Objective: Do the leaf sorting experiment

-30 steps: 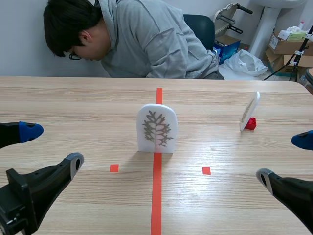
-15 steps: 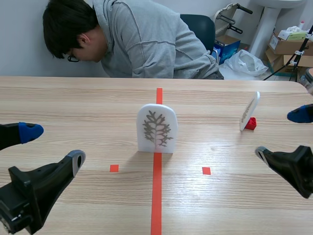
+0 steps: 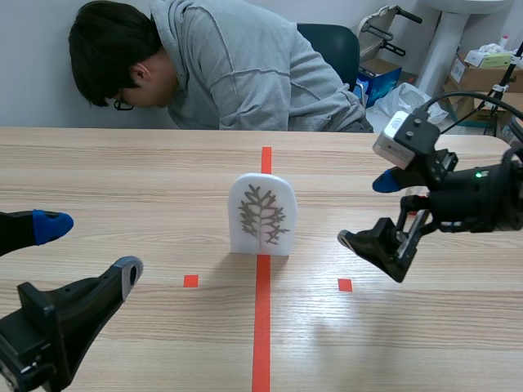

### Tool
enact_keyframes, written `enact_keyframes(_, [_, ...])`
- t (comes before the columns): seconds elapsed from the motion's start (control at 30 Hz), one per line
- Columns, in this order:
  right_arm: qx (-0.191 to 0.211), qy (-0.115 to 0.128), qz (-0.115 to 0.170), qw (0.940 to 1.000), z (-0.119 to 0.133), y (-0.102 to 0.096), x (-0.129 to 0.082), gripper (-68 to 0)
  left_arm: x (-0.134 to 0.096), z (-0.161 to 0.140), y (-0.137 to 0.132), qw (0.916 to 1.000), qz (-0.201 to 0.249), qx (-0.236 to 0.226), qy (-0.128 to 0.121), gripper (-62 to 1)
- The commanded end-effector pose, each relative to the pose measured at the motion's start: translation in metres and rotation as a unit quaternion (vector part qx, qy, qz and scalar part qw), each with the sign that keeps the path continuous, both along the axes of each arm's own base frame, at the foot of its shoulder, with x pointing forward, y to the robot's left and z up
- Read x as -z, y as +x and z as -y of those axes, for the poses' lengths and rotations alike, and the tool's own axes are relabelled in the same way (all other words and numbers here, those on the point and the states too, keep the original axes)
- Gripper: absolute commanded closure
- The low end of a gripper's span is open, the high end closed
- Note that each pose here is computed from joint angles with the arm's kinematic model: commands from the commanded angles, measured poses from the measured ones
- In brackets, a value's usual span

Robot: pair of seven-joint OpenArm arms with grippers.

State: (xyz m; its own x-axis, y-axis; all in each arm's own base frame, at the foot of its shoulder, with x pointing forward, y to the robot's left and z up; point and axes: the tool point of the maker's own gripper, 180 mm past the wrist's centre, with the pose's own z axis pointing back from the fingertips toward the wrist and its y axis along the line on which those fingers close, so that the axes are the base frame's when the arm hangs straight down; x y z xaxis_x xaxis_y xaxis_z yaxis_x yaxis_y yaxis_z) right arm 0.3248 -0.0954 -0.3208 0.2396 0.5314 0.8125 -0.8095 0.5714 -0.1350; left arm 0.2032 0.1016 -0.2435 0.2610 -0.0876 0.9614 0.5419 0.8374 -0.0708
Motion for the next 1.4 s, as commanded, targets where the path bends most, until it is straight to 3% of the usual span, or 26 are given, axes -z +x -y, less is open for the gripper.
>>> enact_keyframes(0.0, [-0.003, 0.022, 0.024, 0.9995, -0.008, 0.015, -0.016, -60.8, -0.009, 0.002, 0.002, 0.9999, 0.014, 0.0, -0.009, -60.2])
enact_keyframes(0.2, [-0.031, 0.043, 0.009, 0.9985, -0.052, 0.034, -0.006, -60.8, -0.01, -0.001, 0.004, 0.9995, 0.017, -0.02, -0.019, -60.2])
enact_keyframes(0.5, [-0.063, 0.057, -0.007, 0.9963, -0.116, 0.029, 0.019, -60.8, -0.013, -0.012, 0.008, 0.9992, 0.025, -0.032, -0.007, -60.2])
enact_keyframes(0.83, [-0.067, 0.055, -0.007, 0.9962, -0.121, 0.026, 0.022, -60.2, -0.014, -0.015, 0.009, 0.999, 0.027, -0.035, -0.004, -60.2])
enact_keyframes(1.1, [-0.066, 0.056, -0.007, 0.9962, -0.121, 0.026, 0.022, -40.4, -0.014, -0.015, 0.009, 0.999, 0.027, -0.035, -0.004, -60.2])
enact_keyframes(1.37, [-0.068, 0.05, -0.004, 0.9964, -0.121, 0.027, 0.022, -26.7, -0.014, -0.015, 0.009, 0.999, 0.027, -0.035, -0.004, -60.2])
